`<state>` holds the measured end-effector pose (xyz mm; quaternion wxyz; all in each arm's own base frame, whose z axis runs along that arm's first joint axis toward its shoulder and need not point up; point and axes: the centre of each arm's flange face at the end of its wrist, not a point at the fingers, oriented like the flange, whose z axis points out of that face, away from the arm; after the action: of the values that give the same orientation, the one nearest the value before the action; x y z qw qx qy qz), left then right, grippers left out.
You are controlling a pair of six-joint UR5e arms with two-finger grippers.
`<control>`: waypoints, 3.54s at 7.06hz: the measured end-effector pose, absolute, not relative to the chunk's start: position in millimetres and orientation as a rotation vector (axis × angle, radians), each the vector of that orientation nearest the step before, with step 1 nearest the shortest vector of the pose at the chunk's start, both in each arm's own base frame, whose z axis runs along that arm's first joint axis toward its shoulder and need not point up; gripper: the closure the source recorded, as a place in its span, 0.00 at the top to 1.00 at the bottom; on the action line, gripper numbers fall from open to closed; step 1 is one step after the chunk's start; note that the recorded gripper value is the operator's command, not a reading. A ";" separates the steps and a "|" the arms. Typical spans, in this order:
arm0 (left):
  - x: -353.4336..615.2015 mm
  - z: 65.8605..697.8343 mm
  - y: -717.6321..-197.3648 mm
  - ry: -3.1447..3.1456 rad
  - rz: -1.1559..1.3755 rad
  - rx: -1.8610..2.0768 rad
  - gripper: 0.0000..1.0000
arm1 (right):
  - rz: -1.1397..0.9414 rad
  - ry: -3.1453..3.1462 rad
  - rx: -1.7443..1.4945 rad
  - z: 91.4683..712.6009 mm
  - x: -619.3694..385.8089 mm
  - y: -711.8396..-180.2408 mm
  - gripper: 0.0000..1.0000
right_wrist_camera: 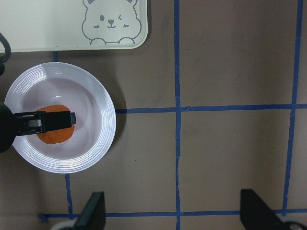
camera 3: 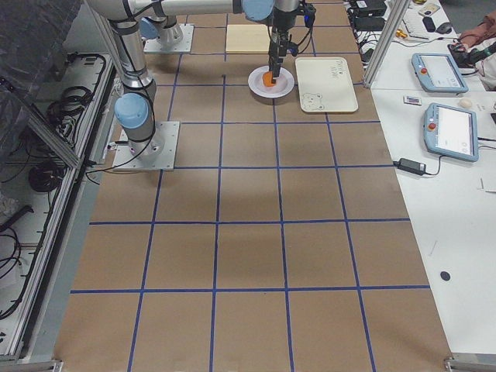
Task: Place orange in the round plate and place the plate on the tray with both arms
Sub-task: 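Open the left gripper and lift it away from the bowl, then move the right gripper to the bowl rim and grip the rim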
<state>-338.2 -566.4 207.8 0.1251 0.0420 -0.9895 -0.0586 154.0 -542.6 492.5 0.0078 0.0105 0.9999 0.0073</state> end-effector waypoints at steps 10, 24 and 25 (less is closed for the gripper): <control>-204.7 475.1 -486.0 -3.142 0.209 0.076 1.00 | -0.148 2.622 -0.179 347.9 151.1 -534.2 1.00; -156.6 495.4 -479.5 -3.138 0.091 0.097 1.00 | 0.080 2.134 0.146 139.1 128.9 -527.4 0.83; -157.0 495.6 -479.4 -3.137 0.091 0.096 1.00 | 0.082 2.133 0.148 136.8 129.1 -526.8 0.78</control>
<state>-157.0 -479.4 495.6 0.0007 0.0305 -0.9991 0.0291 129.1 -526.8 136.8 0.4801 0.0605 0.8745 0.0338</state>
